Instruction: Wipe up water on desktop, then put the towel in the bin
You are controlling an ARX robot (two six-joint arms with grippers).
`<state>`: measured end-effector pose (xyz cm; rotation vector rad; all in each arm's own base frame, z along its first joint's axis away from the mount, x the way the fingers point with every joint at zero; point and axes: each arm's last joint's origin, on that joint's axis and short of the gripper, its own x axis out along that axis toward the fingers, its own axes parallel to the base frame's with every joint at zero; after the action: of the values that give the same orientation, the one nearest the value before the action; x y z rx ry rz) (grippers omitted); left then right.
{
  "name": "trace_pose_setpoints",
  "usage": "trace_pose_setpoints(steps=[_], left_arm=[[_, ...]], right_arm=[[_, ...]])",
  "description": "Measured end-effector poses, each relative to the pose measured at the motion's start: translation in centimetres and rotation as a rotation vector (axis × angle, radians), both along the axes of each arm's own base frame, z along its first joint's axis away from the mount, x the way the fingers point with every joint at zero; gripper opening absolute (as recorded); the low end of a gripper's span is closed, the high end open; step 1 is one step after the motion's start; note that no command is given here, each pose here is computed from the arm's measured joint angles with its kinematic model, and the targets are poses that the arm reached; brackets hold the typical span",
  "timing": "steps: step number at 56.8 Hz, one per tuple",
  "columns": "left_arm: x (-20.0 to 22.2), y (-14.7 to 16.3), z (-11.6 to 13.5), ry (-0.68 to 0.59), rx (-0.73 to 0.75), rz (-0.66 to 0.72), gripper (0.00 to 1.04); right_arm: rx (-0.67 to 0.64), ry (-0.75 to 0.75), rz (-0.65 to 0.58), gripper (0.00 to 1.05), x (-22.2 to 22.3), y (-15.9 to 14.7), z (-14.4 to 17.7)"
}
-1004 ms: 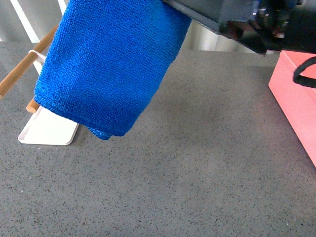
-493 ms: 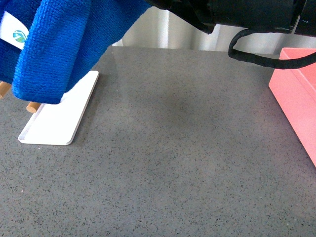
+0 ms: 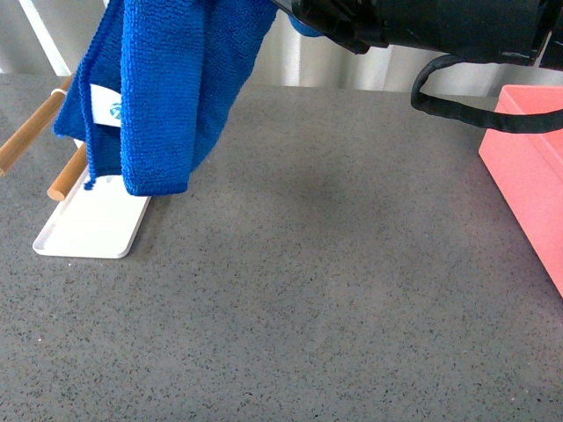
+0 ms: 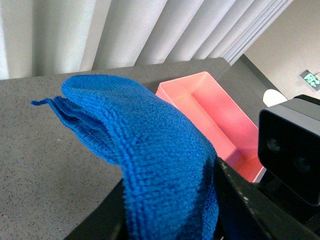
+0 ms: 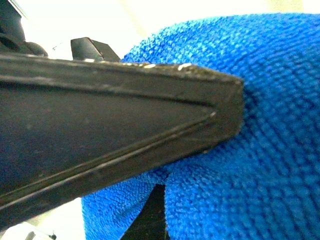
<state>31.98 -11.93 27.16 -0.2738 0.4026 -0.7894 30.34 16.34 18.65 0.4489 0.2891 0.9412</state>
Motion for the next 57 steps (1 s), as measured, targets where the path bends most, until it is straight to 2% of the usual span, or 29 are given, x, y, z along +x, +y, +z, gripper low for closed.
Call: trace_pose_setpoints(steps=[14,18,38,57], left_arm=[[0.0,-0.1,0.0,0.000,0.000,-0.002,1.00],[0.0,-0.1,0.0,0.000,0.000,-0.002,0.97],[0.0,-0.1,0.0,0.000,0.000,-0.002,0.98],[0.0,-0.1,0.0,-0.005,0.004,0.007,0.98]], right_arm=[[-0.012,0.018,-0.066,0.04,-0.3,-0.8,0.1],[-0.021,0.031,-0.092,0.04,-0.3,-1.2,-0.1],[-0.094,0.100,-0.186,0.04,-0.2,-3.6,-2.0],[-0.107,0.086,-0.201,0.04,-0.3,-4.6,-1.2]])
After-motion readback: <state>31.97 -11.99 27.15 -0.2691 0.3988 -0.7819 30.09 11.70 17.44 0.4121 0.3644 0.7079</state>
